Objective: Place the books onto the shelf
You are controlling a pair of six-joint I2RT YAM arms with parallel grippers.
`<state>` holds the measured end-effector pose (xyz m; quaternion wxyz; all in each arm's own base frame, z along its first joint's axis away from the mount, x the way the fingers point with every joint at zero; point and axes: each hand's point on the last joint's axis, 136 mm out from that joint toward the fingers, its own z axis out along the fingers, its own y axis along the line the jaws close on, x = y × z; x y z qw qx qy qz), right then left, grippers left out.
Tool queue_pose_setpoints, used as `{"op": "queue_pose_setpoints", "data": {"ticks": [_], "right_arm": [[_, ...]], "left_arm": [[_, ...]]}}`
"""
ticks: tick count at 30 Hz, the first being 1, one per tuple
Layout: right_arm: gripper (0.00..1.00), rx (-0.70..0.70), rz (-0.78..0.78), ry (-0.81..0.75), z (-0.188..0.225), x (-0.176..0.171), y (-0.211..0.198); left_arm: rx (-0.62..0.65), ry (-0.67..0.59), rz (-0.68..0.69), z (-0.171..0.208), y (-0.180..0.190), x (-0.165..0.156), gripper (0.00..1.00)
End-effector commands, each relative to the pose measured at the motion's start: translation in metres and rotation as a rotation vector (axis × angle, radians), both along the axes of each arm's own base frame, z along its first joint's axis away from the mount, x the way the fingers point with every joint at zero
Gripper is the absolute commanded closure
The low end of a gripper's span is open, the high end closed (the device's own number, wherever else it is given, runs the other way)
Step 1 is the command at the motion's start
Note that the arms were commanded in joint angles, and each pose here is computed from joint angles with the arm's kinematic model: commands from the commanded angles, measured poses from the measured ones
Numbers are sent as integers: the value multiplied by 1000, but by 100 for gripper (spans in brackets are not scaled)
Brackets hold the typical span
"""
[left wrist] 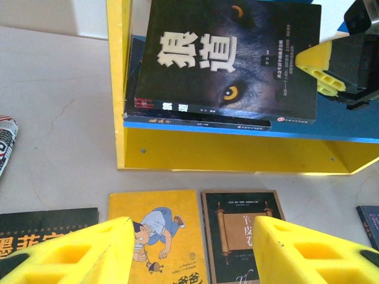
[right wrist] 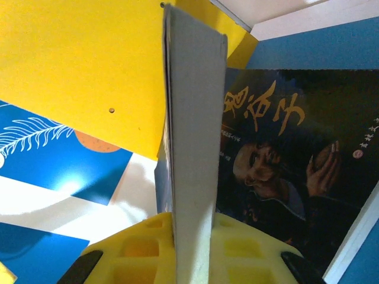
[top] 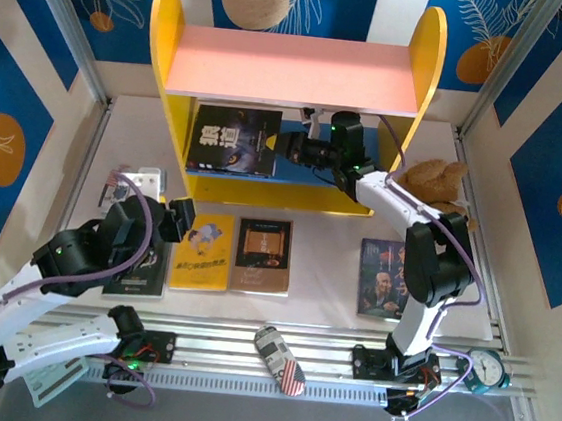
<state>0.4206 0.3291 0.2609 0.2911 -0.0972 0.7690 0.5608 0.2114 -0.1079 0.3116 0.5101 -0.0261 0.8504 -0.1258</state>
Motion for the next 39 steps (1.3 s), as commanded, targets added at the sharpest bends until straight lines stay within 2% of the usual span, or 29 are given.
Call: {"op": "queue_pose_setpoints", "data": {"ticks": [1, 24, 39], "right_arm": [[100, 38, 51, -99, 30, 4, 4], [100, 16, 105, -33, -10, 28, 18], [100, -5, 72, -11, -20, 44, 16]], "left_arm": [[25, -4, 27, -2, 12, -2, 44], [21, 7, 35, -10, 11, 0, 41], [20, 7, 39, -11, 12, -1, 41]]}}
